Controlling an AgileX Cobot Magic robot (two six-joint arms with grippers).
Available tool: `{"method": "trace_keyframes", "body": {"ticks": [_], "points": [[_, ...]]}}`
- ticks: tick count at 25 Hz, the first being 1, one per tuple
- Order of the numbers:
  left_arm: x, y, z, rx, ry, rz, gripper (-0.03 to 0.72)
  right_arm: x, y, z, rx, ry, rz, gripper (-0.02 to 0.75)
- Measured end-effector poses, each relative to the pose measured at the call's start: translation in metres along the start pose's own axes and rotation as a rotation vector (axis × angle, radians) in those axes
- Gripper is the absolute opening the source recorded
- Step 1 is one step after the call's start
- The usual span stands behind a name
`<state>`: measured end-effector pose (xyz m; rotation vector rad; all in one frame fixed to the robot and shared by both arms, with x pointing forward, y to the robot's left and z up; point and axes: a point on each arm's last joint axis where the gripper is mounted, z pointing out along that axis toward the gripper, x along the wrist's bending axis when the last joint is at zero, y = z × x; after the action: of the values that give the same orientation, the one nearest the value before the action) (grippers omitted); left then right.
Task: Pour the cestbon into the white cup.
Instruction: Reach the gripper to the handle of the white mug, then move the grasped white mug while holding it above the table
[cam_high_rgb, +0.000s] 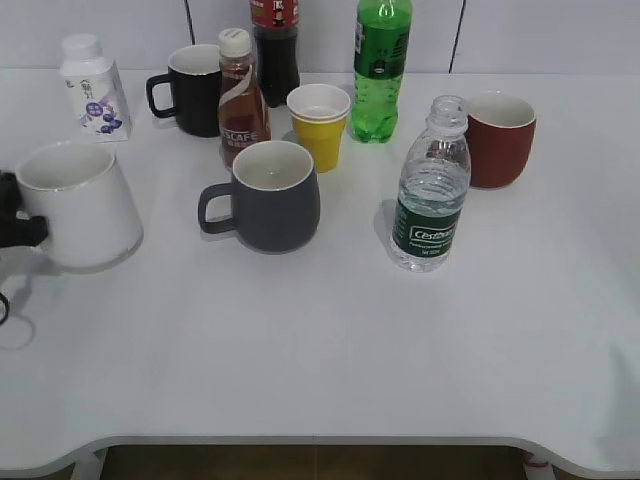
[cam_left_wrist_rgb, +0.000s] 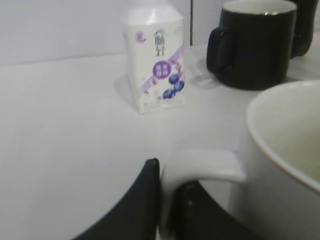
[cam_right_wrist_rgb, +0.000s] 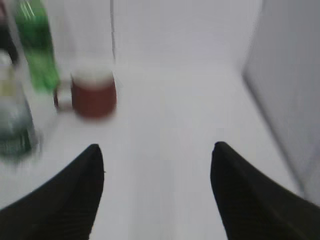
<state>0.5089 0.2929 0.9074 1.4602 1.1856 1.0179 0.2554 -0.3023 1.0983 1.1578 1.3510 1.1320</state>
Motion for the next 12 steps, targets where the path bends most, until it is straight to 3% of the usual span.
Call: {"method": "trace_keyframes", "body": {"ticks": [3, 5, 12], "points": [[-0.002, 0.012, -0.004, -0.040, -0.016, 0.019, 0.038, 0.003, 0.025, 0.025, -0.168, 0.014, -0.088, 0.502], [-0.003, 0.021, -0.007, -0.071, -0.030, 0.035, 0.038, 0.005, 0.035, 0.045, -0.213, 0.029, -0.072, 0.502], [-0.010, 0.050, -0.019, -0.161, -0.089, 0.110, 0.038, 0.014, 0.028, 0.115, -0.109, 0.085, 0.040, 0.502]]}}
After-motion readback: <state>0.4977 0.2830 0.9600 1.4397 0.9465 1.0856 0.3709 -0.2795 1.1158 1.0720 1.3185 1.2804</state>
